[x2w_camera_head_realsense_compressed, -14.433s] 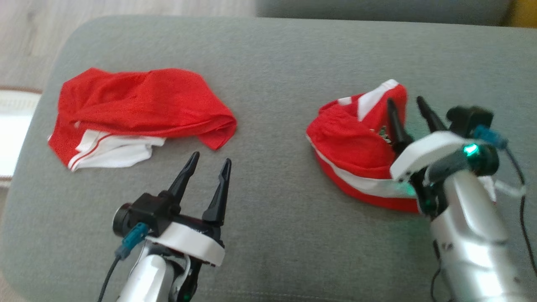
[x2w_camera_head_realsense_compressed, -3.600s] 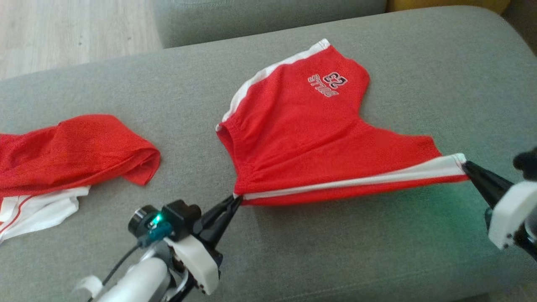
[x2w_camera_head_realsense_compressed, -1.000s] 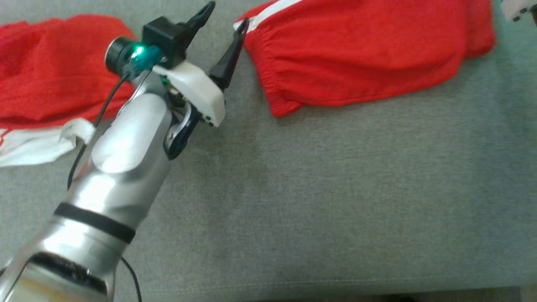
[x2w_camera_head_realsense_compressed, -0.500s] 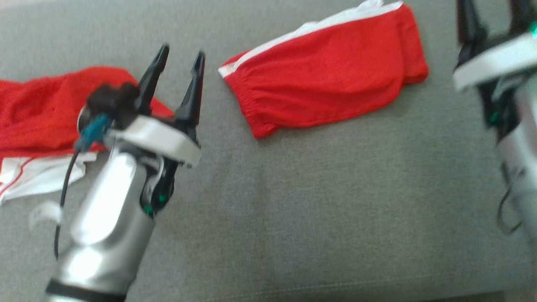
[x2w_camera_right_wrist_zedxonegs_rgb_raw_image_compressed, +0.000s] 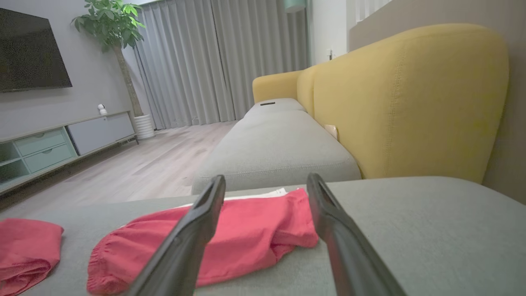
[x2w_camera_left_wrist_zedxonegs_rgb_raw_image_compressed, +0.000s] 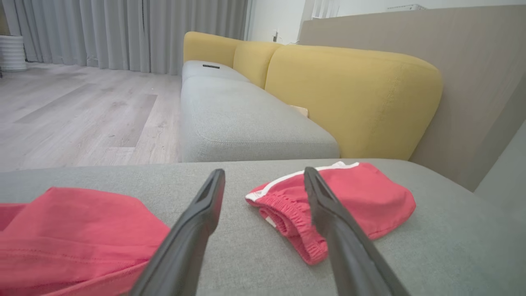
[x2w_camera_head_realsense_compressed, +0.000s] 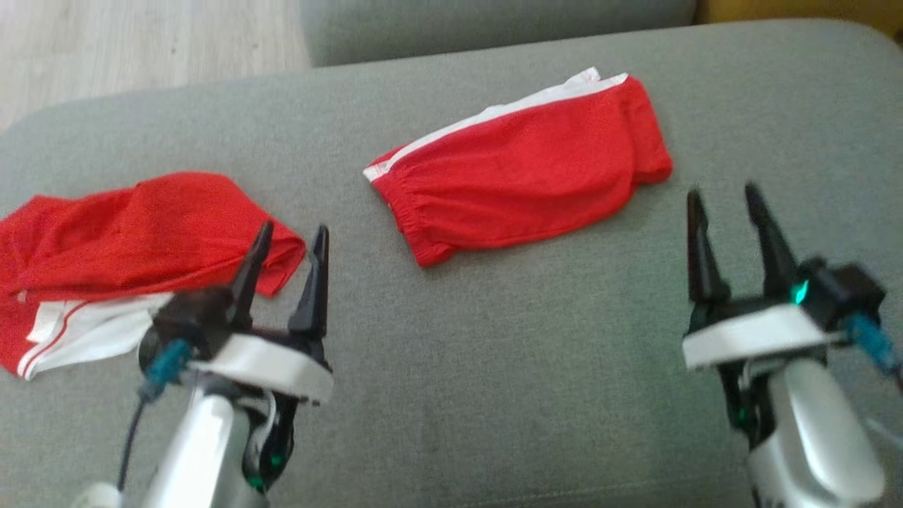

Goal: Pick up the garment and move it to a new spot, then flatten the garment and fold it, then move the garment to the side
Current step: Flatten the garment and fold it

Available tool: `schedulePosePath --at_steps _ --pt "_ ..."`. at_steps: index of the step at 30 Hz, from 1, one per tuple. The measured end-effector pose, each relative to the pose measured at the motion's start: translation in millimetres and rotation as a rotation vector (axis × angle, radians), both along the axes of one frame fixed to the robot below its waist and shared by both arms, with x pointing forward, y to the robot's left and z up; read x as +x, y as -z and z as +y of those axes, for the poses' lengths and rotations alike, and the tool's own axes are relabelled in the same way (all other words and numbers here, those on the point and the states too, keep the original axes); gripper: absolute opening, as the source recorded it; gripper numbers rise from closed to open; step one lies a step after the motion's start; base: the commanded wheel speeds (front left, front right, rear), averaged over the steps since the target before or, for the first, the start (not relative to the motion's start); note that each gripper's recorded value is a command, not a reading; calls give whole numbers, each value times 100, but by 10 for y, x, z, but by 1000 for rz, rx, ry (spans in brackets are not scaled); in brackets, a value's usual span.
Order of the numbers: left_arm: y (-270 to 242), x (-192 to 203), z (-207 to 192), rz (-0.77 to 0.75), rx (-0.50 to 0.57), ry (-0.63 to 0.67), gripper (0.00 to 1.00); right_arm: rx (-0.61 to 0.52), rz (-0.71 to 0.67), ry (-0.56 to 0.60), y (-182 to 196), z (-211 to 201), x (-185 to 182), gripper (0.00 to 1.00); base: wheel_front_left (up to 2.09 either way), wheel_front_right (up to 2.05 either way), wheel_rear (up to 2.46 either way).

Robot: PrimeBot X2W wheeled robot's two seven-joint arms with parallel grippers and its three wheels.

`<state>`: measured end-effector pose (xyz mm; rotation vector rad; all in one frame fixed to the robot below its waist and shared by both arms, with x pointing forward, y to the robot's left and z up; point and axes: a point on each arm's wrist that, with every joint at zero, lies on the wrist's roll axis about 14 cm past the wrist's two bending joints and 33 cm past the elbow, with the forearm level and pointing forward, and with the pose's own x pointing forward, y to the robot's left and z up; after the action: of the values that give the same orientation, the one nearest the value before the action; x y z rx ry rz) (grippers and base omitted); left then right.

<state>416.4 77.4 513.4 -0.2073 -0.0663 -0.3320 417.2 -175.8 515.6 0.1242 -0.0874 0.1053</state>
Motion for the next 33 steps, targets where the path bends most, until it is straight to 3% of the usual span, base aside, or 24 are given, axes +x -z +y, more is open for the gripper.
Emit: schedulePosePath --at_steps 8,18,22,27,33 --pt "76 -248 4 9 32 -15 100 -27 35 43 155 -59 -347 100 0 0 0" --pt "117 -240 129 19 33 -54 100 0 43 36 191 -7 -330 100 0 0 0" --pt "180 -233 171 36 37 -61 100 8 111 46 380 -38 -283 100 0 0 0" --pt "287 -217 246 69 34 -82 100 117 198 65 557 -63 -37 100 0 0 0" --pt "380 -151 289 95 35 -88 100 383 330 130 843 -118 361 100 0 0 0"
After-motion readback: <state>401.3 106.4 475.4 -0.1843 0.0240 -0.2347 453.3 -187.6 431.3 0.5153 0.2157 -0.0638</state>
